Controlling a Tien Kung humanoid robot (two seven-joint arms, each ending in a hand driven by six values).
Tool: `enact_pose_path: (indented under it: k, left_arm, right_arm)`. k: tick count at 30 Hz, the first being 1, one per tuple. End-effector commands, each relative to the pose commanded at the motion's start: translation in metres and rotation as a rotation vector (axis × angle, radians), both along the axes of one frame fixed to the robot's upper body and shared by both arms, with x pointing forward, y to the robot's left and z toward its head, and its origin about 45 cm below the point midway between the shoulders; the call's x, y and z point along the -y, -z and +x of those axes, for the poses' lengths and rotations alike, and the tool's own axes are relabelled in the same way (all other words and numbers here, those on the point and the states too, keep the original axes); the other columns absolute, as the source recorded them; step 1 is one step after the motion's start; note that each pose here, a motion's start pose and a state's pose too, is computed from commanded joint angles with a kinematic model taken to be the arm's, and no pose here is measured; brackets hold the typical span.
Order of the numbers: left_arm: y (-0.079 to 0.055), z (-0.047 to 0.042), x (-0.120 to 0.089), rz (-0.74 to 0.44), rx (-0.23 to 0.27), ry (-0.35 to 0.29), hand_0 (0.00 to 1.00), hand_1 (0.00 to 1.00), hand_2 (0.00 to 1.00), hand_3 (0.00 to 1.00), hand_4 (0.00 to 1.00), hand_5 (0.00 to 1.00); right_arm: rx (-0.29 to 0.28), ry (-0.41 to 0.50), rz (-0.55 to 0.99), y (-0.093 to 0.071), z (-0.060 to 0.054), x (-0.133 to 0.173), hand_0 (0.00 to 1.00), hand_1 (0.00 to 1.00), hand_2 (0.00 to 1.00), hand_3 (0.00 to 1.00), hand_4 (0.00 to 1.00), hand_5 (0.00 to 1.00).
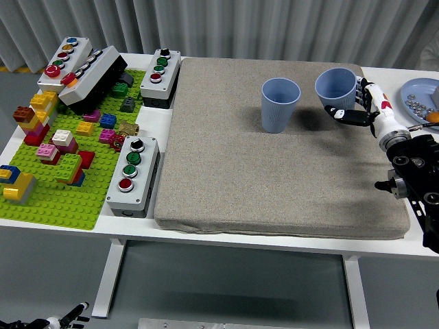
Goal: Pick cup pour cup place
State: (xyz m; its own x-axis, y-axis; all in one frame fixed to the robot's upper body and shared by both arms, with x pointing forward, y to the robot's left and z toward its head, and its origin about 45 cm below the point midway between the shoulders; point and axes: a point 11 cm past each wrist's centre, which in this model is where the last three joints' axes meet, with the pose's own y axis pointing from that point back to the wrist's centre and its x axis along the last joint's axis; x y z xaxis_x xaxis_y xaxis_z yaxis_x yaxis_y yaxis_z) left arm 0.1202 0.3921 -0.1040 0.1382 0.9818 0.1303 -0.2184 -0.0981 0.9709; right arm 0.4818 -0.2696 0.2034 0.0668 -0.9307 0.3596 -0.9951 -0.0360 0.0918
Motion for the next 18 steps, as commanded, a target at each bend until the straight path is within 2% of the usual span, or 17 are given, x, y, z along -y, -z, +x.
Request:
enact_pose_path:
  k: [8,18]
  left_arm:
    - [0.000,0.0003,-0.001,0.000,0.002,-0.005,0.843,0.833,0.905,0.794,0.615,0.998]
    - [-0.001,0.0022,0.000,-0.001,0.004,-0.003,0.843,0.833,0.905,0.794,0.615,0.998]
  right_arm:
    - [0.029,0.002,-0.020,-0.014,0.005,0.000,0.804,0.685,0.583,0.651,0.597,0.002]
    - [0.083,-0.027,-0.159,-0.031,0.009,-0.015,0.804,0.684,0.581,0.651,0.595,0.002]
